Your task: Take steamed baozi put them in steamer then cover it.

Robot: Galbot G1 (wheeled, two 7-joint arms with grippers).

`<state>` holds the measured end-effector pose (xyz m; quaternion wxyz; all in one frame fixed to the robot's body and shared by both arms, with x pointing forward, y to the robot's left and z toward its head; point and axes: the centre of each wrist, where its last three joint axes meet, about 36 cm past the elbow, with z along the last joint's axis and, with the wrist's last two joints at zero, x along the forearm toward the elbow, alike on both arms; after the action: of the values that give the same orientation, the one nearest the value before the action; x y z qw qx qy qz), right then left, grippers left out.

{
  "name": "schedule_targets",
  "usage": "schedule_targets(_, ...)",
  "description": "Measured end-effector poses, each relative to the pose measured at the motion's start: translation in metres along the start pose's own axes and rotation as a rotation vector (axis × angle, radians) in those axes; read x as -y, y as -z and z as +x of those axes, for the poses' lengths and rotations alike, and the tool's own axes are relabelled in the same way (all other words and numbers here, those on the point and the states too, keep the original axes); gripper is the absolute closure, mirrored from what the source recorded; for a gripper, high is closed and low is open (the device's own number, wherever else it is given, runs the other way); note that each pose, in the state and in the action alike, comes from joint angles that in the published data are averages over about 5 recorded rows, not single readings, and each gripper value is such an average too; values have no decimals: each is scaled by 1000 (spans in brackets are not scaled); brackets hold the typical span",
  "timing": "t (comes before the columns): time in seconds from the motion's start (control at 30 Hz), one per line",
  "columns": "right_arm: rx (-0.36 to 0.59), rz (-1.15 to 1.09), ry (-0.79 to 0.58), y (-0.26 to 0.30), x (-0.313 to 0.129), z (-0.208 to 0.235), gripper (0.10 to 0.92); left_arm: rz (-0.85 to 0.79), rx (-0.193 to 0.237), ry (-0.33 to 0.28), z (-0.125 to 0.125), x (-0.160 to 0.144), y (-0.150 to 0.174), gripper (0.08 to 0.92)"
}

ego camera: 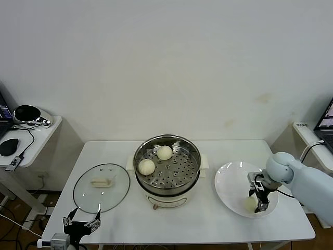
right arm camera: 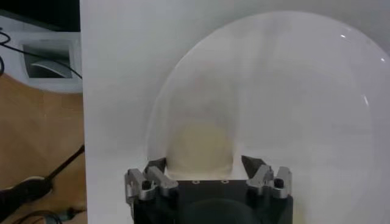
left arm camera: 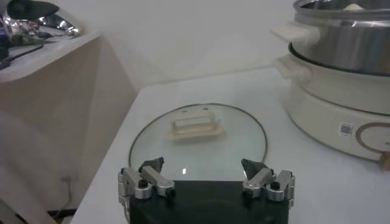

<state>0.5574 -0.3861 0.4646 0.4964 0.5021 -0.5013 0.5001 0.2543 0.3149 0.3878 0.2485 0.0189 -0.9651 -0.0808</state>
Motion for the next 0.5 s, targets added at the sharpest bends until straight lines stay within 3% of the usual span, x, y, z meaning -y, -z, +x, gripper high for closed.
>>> schedule_targets(0.5, 15, -13, -23, -2, 6, 29, 475, 4, 8, -4, -1, 2, 2, 177)
